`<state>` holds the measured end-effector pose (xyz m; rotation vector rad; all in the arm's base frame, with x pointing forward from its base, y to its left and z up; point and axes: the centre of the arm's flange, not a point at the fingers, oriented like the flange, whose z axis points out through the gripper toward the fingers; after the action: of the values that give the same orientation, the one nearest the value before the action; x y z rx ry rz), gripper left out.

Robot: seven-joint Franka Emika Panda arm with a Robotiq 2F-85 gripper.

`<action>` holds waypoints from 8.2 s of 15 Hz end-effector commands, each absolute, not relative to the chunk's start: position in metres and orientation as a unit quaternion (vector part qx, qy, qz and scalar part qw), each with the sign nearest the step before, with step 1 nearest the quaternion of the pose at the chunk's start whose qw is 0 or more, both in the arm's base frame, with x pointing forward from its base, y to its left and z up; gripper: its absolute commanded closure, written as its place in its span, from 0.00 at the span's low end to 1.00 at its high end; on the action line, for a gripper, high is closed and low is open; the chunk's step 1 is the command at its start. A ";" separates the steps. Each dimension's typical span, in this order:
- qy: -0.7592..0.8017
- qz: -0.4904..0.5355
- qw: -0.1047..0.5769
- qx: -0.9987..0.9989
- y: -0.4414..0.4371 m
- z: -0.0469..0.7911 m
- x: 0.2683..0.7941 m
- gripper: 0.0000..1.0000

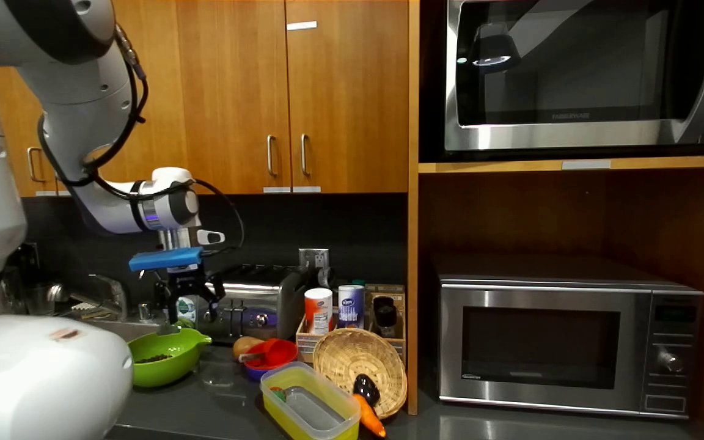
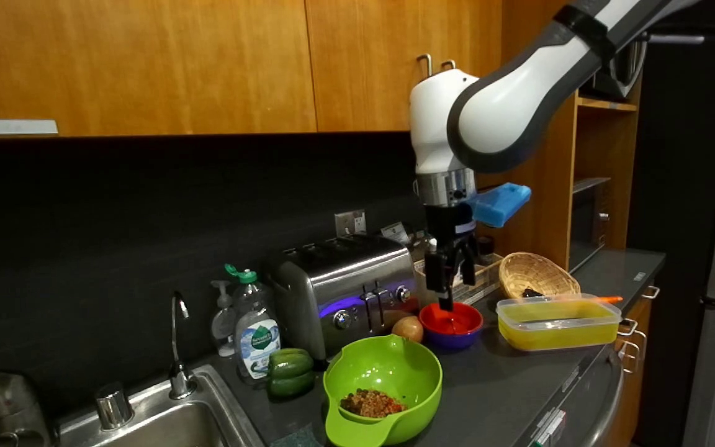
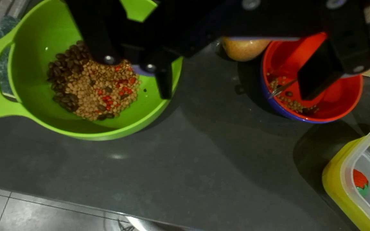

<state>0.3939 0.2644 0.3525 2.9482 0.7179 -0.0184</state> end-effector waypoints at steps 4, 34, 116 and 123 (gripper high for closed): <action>0.227 0.000 0.075 0.971 0.275 0.356 0.379 0.00; 0.218 0.001 0.073 0.973 0.277 0.363 0.382 0.00; 0.001 -0.024 -0.128 0.992 0.268 0.339 0.446 0.00; -0.012 -0.059 -0.158 0.986 0.259 0.310 0.447 0.00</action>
<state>0.4454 0.2655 0.3179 3.4260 -0.0318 -0.1611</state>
